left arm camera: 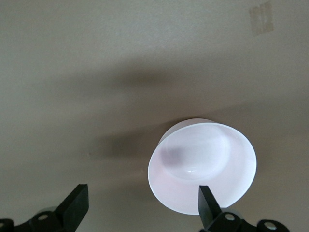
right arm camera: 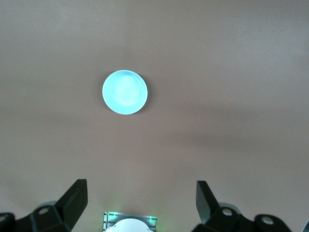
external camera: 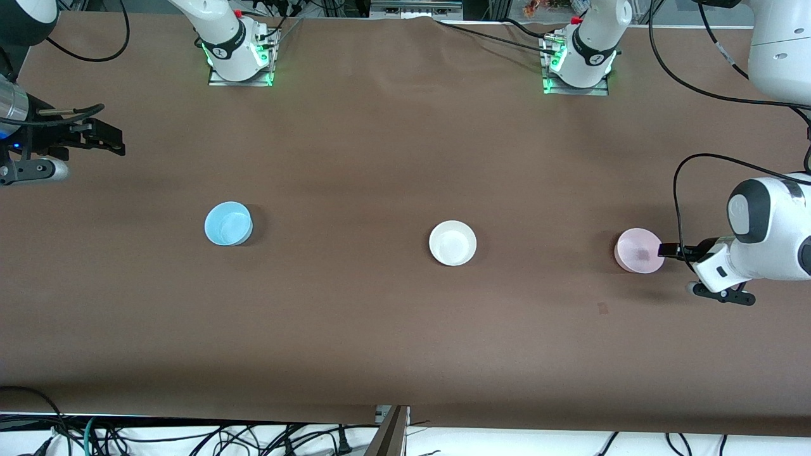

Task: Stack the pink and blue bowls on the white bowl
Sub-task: 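Move the left gripper down over the pink bowl's rim, then grasp the pink bowl with the left gripper while the right gripper reaches the blue bowl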

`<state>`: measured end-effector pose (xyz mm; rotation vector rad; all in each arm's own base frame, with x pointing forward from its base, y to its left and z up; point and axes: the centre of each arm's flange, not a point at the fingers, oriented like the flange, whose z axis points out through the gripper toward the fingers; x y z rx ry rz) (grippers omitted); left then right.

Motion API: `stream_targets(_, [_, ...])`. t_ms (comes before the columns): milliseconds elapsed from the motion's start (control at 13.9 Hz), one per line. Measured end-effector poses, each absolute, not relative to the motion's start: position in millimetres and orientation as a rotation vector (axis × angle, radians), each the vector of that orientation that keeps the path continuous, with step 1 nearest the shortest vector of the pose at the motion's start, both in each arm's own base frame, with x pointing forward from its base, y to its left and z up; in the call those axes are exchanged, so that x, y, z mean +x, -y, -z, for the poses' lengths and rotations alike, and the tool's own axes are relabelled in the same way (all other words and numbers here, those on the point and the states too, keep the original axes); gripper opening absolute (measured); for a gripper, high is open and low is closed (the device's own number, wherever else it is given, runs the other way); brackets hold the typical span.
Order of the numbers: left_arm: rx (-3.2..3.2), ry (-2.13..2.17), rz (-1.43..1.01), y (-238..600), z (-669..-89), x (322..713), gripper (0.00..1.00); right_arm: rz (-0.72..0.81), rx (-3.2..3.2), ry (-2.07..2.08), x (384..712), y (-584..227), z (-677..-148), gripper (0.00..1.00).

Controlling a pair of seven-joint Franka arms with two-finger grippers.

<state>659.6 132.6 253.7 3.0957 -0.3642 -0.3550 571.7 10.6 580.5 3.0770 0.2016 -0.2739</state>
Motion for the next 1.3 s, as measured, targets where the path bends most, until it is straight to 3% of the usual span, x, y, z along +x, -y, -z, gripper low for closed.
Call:
stream_targets(648, [3.035,0.617,0.303,-126,-209,642,1.00,0.216,3.075,-0.227,629,-18,-492,1.00])
stream_targets(1008, [3.024,0.685,0.262,-123,-198,638,1.00,0.311,3.070,-0.235,649,-19,-407,1.00])
stream_targets(1297, [3.017,0.704,0.262,-123,-195,636,0.59,0.338,3.117,-0.205,645,-20,-337,1.00])
